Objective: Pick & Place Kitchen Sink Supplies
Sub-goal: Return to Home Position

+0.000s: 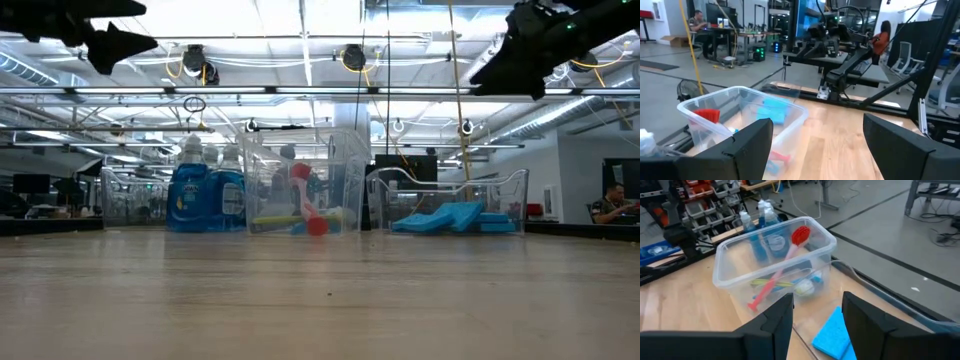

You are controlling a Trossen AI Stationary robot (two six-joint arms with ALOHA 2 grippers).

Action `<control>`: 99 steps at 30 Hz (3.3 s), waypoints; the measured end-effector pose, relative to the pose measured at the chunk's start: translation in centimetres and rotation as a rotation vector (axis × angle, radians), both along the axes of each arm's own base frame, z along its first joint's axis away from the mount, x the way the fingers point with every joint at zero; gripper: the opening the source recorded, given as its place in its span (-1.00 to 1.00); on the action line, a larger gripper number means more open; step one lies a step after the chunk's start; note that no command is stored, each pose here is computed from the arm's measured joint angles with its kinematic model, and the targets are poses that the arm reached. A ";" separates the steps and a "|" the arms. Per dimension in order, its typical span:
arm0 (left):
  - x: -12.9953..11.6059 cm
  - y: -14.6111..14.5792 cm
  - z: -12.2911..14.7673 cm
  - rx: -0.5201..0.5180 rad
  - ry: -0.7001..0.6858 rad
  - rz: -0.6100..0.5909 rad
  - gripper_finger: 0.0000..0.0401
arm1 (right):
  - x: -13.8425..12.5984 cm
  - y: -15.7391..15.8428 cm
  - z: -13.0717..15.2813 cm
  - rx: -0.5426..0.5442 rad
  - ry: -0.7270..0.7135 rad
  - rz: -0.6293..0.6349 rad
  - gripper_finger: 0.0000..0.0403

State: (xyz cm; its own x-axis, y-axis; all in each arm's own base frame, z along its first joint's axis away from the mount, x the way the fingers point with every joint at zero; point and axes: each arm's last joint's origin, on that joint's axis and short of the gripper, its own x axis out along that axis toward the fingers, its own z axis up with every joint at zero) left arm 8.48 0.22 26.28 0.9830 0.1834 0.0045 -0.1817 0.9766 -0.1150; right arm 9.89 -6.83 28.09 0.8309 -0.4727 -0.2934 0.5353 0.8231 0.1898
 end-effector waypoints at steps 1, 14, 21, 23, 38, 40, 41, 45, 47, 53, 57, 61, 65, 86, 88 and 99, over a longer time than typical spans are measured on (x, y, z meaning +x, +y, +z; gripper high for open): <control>-0.1 0.0 -0.3 0.001 -0.004 -0.002 0.55 | -0.2 0.2 0.0 -0.002 0.003 -0.002 -0.23; -0.6 0.1 -4.0 -0.027 -0.037 0.021 0.55 | -2.1 1.6 -4.6 0.036 -0.079 -0.006 -0.23; -0.3 0.0 -5.2 -0.069 -0.028 0.019 0.55 | -2.3 1.8 -7.7 0.089 -0.154 -0.017 -0.23; -0.2 0.0 -5.4 -0.079 -0.023 0.019 0.55 | -2.1 1.6 -8.8 0.108 -0.188 -0.025 -0.23; -0.3 0.0 -5.1 -0.064 -0.049 0.024 0.55 | -0.3 2.7 -11.0 0.204 -0.424 0.152 -0.23; -0.3 0.1 -5.1 -0.059 -0.049 0.025 0.55 | -0.1 3.2 -11.3 0.230 -0.400 0.197 -0.23; -0.3 0.1 -5.1 -0.054 -0.047 0.025 0.55 | 0.0 3.4 -11.3 0.235 -0.396 0.216 -0.23; -0.3 0.1 -5.1 -0.045 -0.046 0.026 0.55 | 0.2 4.0 -11.6 0.264 -0.366 0.242 -0.23; -0.3 0.1 -5.1 -0.030 -0.041 0.029 0.55 | 0.2 4.2 -11.6 0.243 -0.357 0.265 -0.23; -0.3 0.1 -5.3 0.013 -0.017 0.036 0.55 | 0.2 4.1 -12.0 0.194 -0.296 0.222 -0.23; -0.2 0.1 -5.6 0.009 0.019 0.035 0.55 | 0.2 4.1 -12.0 0.159 -0.292 0.235 -0.23; -0.3 0.1 -5.8 0.037 0.040 0.034 0.55 | 0.2 4.1 -12.1 0.143 -0.270 0.241 -0.23; -0.3 0.0 -5.8 0.062 0.045 0.022 0.55 | 0.2 4.1 -12.2 0.133 -0.259 0.244 -0.23; 1.1 -0.2 -8.5 0.039 -0.103 -0.033 0.55 | 0.3 4.8 -11.6 0.100 -0.290 0.503 -0.23; 1.1 -0.3 -8.4 0.019 -0.106 -0.050 0.55 | 0.3 4.8 -11.5 0.097 -0.296 0.504 -0.23; 1.1 -0.2 -8.7 0.054 -0.064 -0.026 0.55 | 0.3 4.8 -11.5 0.093 -0.297 0.499 -0.23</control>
